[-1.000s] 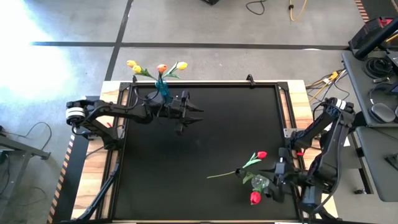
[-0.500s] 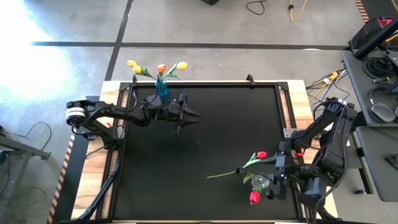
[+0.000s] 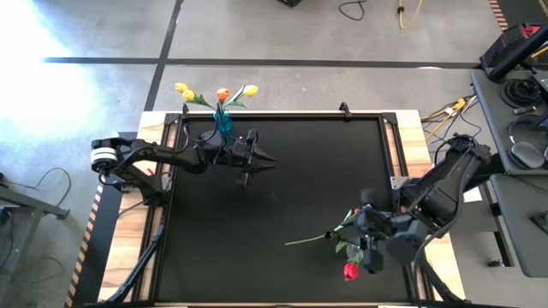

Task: Sort flowers into vase by color
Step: Put the red flower into the transparent vase

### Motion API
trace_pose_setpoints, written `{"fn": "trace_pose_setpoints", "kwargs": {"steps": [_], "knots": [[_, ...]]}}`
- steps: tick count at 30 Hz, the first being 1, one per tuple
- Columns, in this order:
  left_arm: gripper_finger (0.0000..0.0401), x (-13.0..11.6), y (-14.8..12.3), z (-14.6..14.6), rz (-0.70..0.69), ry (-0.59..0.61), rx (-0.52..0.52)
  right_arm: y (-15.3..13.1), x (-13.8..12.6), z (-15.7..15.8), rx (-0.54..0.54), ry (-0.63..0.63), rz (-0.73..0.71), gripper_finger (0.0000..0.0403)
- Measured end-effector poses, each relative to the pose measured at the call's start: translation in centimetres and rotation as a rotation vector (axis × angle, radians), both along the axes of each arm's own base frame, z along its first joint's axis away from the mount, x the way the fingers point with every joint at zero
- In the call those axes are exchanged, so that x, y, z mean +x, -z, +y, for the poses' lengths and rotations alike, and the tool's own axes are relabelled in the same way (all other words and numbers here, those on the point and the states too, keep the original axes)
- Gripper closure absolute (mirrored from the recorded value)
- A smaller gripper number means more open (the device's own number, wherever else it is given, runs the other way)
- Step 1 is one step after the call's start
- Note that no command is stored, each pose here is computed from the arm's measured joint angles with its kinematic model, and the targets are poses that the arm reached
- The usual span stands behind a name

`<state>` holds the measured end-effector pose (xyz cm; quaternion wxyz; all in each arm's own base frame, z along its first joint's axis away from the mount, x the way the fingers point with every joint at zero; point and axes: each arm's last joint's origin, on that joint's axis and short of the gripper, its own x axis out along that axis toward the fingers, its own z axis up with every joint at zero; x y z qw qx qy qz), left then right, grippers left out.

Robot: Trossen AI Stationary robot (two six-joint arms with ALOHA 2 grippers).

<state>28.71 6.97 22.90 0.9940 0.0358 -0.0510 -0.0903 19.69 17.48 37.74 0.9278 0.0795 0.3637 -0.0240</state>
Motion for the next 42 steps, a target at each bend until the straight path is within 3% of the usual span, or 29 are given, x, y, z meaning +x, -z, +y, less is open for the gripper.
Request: {"fn": "trace_pose_setpoints", "kwargs": {"steps": [19,25,32,42], "knots": [[0.0322,0.0,0.0,0.0,0.001,0.002,0.002,0.8,2.0,0.5,0.008,-0.085,0.01,0.0232],[0.0322,0.0,0.0,0.0,0.002,0.002,0.002,1.0,2.3,0.5,-0.01,-0.093,0.017,0.0282],[0.0322,0.0,0.0,0.0,0.003,0.002,0.002,1.3,2.1,0.2,-0.049,-0.085,0.047,0.0382],[0.0322,0.0,0.1,0.0,0.006,0.002,0.001,1.8,1.5,-0.4,-0.074,-0.018,0.117,0.039]]}}
